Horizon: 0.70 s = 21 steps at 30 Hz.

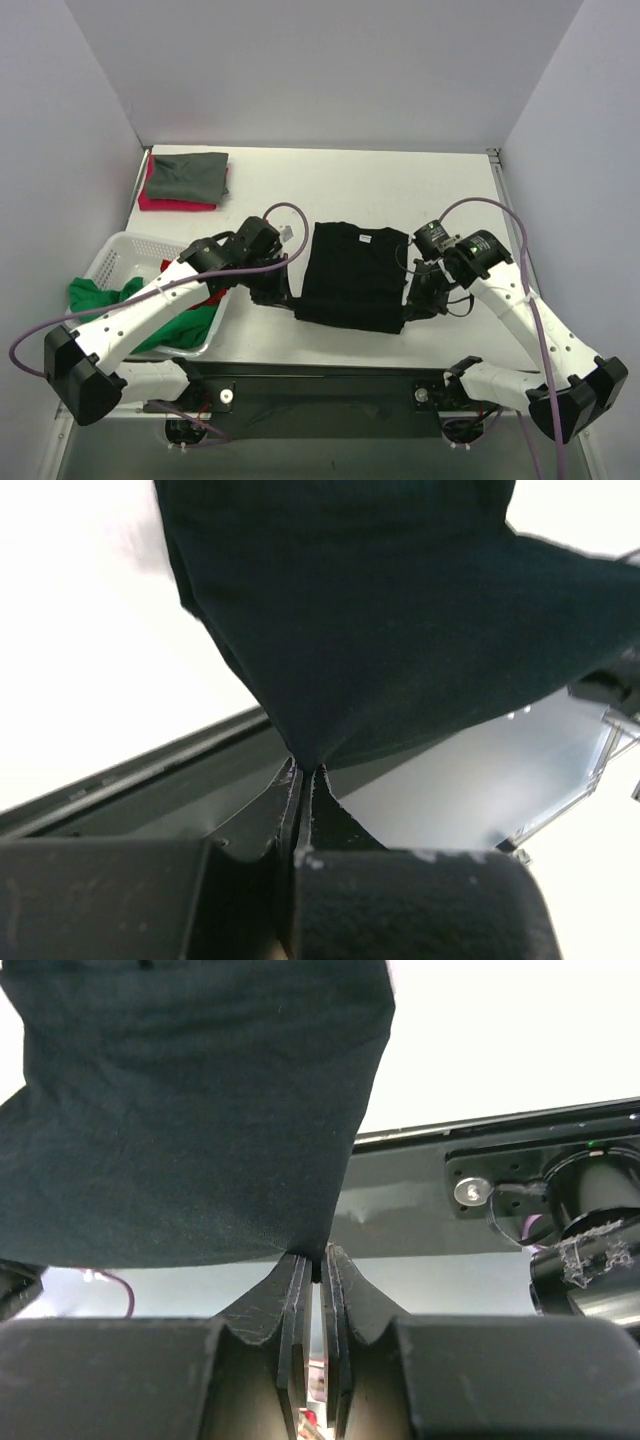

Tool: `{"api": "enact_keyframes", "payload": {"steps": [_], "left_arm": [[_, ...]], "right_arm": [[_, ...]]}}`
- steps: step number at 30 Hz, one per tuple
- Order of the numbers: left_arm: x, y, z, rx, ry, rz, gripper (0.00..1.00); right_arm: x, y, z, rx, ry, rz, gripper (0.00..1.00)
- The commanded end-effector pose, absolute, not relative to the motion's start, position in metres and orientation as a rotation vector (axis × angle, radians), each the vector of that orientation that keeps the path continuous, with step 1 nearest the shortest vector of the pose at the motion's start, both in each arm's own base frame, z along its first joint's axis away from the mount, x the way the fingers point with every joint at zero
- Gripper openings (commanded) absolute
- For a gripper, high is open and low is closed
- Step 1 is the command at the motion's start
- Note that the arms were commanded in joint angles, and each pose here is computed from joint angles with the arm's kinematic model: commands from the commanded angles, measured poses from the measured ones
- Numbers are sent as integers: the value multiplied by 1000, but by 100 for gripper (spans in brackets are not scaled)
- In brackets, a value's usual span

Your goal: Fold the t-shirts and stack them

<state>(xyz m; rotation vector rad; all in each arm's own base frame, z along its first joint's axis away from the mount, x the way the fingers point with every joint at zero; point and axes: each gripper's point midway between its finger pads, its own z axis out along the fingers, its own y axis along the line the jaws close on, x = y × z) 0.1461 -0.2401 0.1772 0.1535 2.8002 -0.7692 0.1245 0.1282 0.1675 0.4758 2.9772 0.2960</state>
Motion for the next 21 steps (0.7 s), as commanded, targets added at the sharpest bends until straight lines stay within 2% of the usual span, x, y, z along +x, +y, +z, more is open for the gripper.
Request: {"api": "enact_keyframes", "payload": {"steps": [1,21], "left_arm": [[178,-246,194,144,2707,-800,0],[282,-279,212,160,2570,-1026,0]], "right_arm": [[132,104,168,512,2965,172,0],[214,94,178,535,2876,286,0]]}}
